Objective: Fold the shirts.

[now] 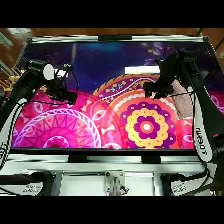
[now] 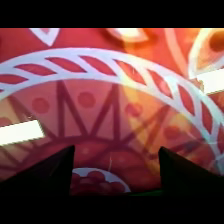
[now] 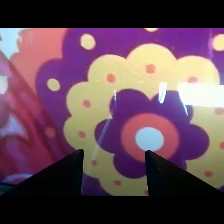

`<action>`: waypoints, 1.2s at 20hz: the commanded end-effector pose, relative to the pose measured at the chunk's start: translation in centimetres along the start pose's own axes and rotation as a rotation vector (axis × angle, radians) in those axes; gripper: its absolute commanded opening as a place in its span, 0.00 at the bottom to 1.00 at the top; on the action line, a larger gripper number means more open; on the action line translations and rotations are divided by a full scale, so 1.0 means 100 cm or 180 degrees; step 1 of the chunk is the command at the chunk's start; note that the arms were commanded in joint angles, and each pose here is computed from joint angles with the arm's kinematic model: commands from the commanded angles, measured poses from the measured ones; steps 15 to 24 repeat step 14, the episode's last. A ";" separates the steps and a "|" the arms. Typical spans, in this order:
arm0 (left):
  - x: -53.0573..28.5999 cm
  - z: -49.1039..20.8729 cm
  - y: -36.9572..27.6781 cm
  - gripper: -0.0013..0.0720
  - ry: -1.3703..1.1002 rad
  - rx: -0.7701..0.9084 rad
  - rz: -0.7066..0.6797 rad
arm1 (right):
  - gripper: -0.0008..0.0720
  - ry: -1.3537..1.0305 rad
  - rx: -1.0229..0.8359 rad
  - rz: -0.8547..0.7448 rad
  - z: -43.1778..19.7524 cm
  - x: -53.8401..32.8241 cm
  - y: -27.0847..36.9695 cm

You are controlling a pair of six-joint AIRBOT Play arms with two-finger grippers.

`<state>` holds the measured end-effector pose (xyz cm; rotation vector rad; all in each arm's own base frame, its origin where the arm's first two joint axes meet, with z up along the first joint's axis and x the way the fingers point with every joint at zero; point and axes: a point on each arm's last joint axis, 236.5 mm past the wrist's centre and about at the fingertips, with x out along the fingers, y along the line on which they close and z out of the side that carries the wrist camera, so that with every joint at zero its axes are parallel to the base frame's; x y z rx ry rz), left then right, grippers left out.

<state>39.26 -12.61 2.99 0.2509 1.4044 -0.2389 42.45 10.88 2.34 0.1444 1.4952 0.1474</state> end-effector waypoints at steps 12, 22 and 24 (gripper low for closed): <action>0.000 0.015 0.000 0.86 -0.0191 0.0002 0.0007 | 0.70 -0.0753 0.0023 0.0133 0.056 -0.006 0.010; 0.000 0.015 0.000 0.86 -0.0192 0.0001 0.0003 | 0.70 -0.0753 0.0023 0.0132 0.056 -0.006 0.010; 0.000 0.015 0.000 0.86 -0.0192 0.0001 0.0003 | 0.70 -0.0753 0.0023 0.0132 0.056 -0.006 0.010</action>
